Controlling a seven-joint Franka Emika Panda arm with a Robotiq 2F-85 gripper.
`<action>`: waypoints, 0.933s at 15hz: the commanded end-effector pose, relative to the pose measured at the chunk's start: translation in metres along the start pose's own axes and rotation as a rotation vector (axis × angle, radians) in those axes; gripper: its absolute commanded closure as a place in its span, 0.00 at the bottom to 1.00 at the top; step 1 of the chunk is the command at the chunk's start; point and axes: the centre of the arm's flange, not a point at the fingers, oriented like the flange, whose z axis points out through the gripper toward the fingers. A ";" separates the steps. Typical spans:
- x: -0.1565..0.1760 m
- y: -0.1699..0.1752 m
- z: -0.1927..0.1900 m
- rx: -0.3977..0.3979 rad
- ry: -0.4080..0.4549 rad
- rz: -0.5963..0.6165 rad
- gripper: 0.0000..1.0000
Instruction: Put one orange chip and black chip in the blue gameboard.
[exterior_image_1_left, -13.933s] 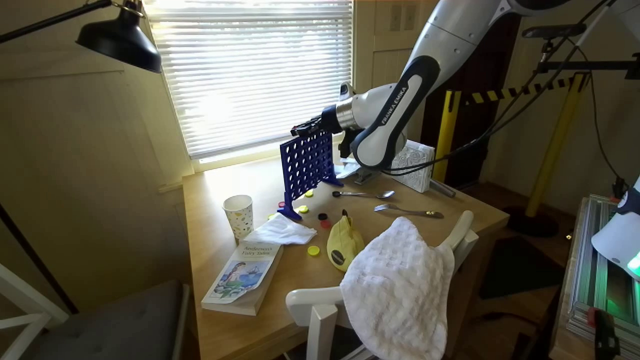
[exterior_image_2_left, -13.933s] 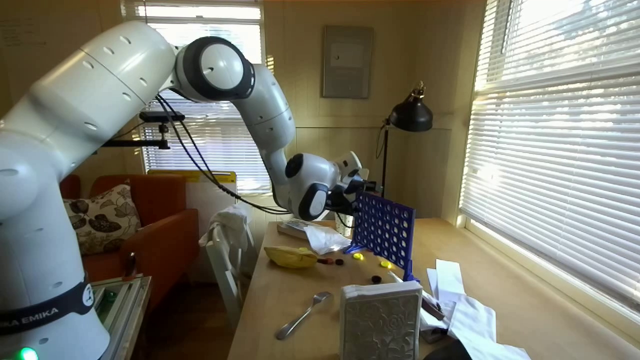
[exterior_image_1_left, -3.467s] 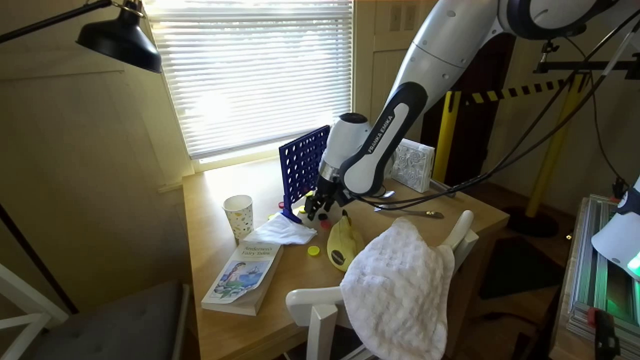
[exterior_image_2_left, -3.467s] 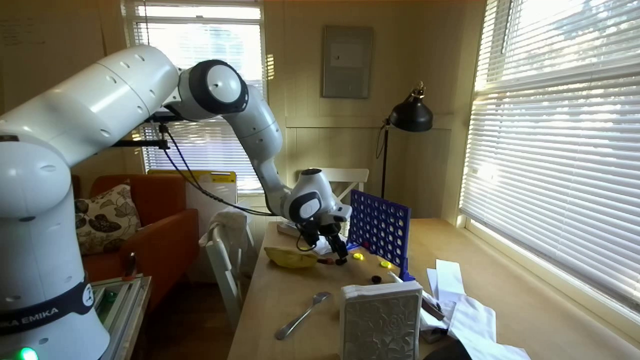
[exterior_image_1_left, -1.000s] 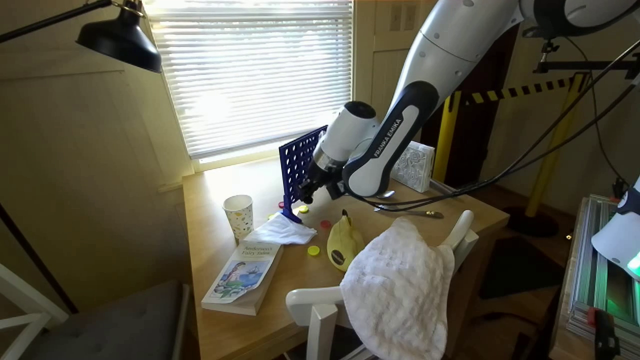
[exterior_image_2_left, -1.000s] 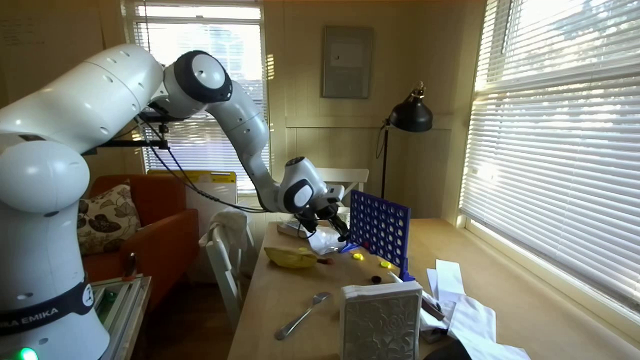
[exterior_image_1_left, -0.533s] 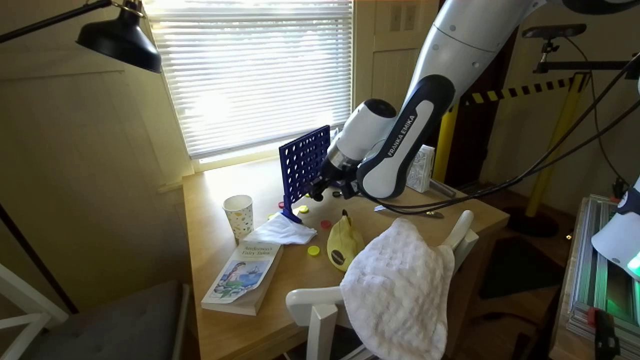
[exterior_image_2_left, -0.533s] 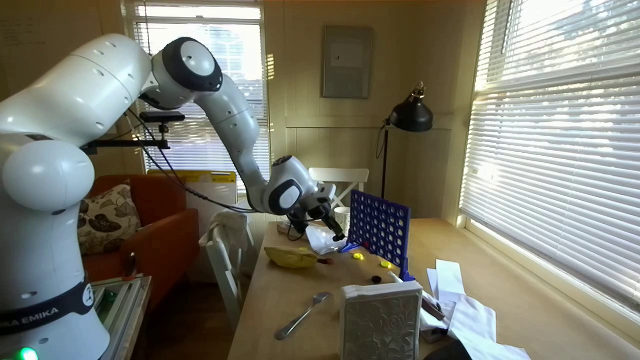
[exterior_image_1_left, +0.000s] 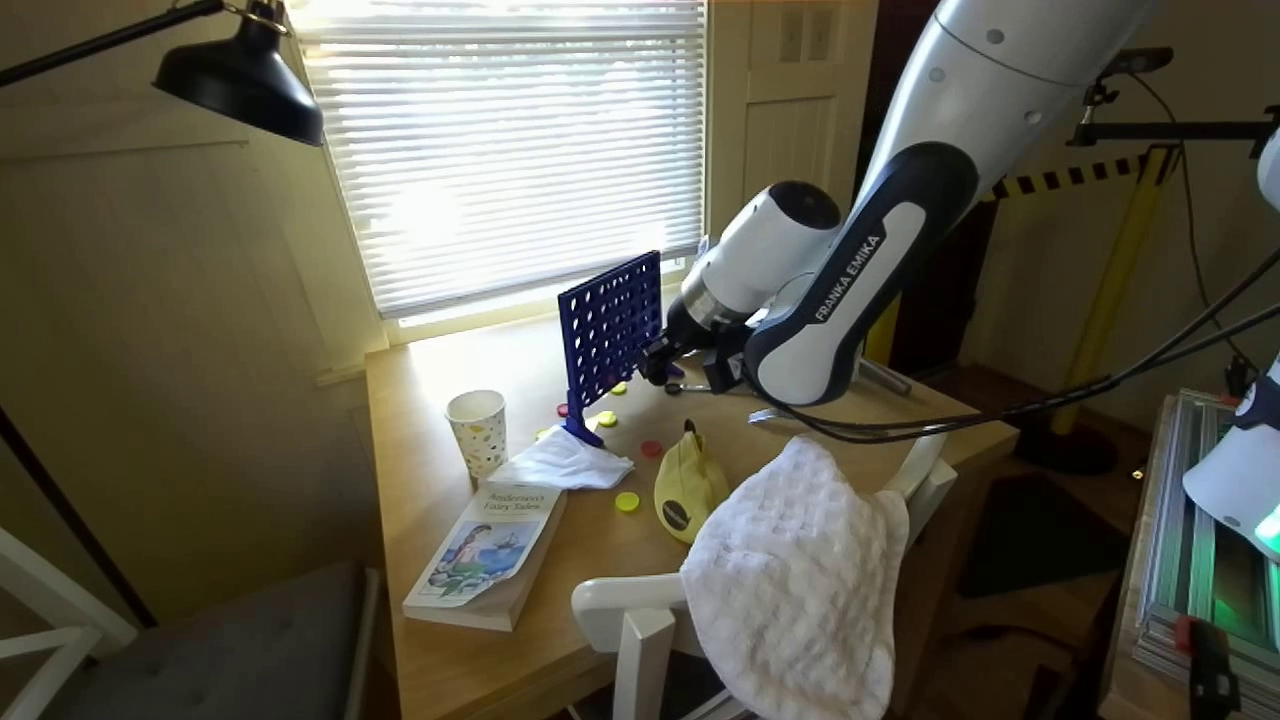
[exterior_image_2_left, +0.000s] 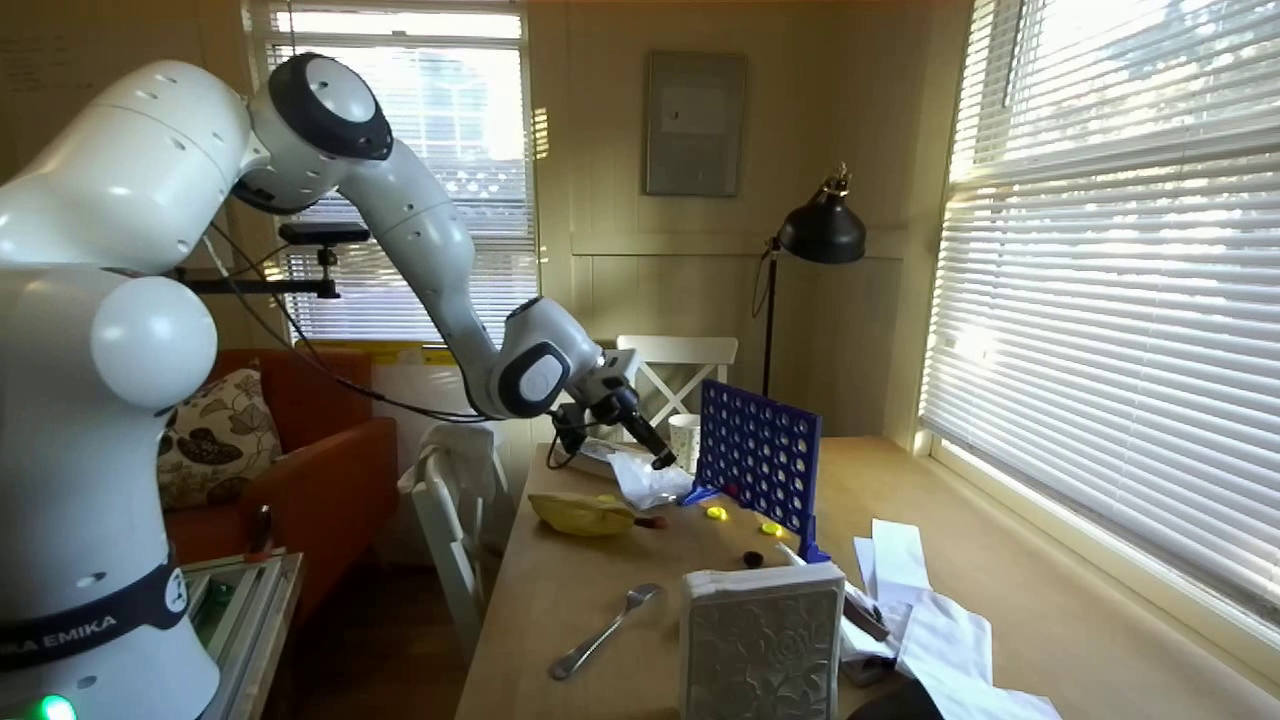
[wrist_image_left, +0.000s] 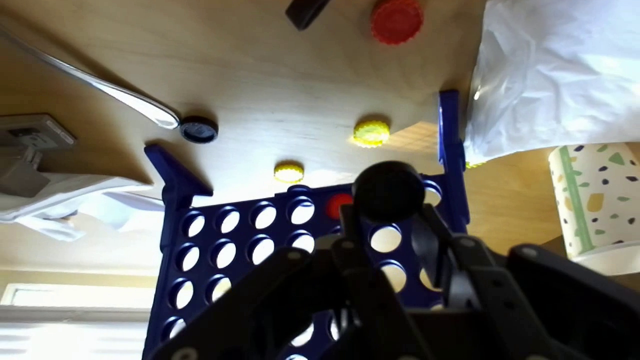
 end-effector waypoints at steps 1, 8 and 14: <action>0.001 -0.006 -0.023 0.049 0.099 -0.006 0.92; -0.001 -0.015 -0.017 0.091 0.119 -0.002 0.92; 0.053 0.022 -0.071 -0.015 0.391 0.003 0.92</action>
